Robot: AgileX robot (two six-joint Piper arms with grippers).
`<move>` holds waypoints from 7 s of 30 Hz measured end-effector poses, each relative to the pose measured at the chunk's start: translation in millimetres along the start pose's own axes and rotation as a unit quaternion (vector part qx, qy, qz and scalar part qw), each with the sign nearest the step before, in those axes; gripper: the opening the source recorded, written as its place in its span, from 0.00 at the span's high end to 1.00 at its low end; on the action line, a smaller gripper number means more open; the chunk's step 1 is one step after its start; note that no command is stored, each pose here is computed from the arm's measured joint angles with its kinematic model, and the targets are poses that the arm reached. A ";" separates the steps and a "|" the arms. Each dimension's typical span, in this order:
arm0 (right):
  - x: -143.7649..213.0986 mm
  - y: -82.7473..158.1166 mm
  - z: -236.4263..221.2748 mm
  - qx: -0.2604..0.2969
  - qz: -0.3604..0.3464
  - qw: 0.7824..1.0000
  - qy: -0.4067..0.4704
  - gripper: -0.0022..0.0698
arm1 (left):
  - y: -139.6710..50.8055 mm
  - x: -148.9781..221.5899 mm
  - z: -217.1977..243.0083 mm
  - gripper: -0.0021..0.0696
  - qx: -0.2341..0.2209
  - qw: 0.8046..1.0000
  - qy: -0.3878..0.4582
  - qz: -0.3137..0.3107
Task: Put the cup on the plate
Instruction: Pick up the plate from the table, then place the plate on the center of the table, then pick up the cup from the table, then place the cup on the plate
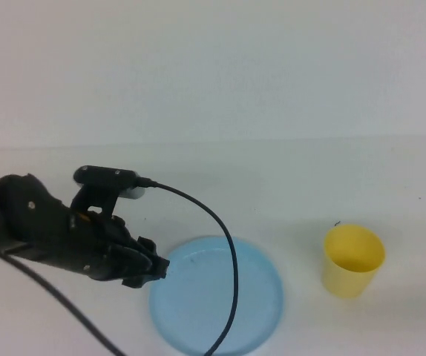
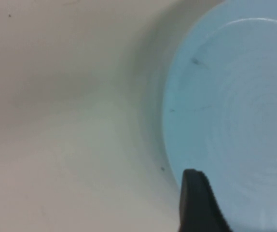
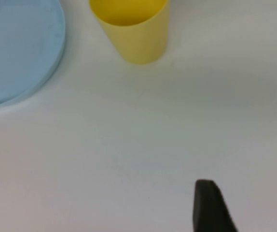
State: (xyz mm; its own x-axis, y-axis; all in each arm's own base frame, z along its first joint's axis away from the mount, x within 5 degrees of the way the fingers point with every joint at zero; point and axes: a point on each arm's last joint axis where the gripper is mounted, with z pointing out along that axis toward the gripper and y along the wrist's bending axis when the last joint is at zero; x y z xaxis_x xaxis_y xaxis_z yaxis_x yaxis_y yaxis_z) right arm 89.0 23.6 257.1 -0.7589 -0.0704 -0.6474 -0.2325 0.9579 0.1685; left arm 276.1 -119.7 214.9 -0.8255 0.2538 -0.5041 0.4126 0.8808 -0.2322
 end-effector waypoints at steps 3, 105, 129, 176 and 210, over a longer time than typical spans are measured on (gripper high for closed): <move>0.0 0.0 0.0 0.000 0.000 1.000 0.000 0.48 | 4.5 -7.9 14.0 0.50 -0.007 1.000 0.025 0.001; -68.2 9.3 -7.6 -0.064 -0.032 0.997 0.008 0.36 | -45.8 -9.9 -217.1 0.97 -0.080 0.943 -0.243 0.215; -187.1 26.8 167.7 -0.061 -0.162 0.962 0.213 0.45 | -11.0 101.7 -163.2 0.97 -0.219 0.881 -0.300 0.293; -212.1 141.8 200.7 -0.088 -0.258 0.938 0.214 0.93 | -17.5 171.4 -197.1 0.97 -0.249 0.816 -0.443 0.277; -196.6 168.7 274.8 -0.042 -0.254 0.912 0.318 0.44 | -15.2 178.5 -186.0 0.97 -0.266 0.779 -0.483 0.298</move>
State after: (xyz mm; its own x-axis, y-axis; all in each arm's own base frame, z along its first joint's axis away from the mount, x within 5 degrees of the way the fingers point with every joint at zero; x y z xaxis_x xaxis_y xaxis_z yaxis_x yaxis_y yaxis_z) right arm 366.1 275.5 208.5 -0.7334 -0.6725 -0.0997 -0.6783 0.7337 0.0406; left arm 50.8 -13.4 283.2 0.2333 0.4886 -0.8407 0.1813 0.8275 0.5313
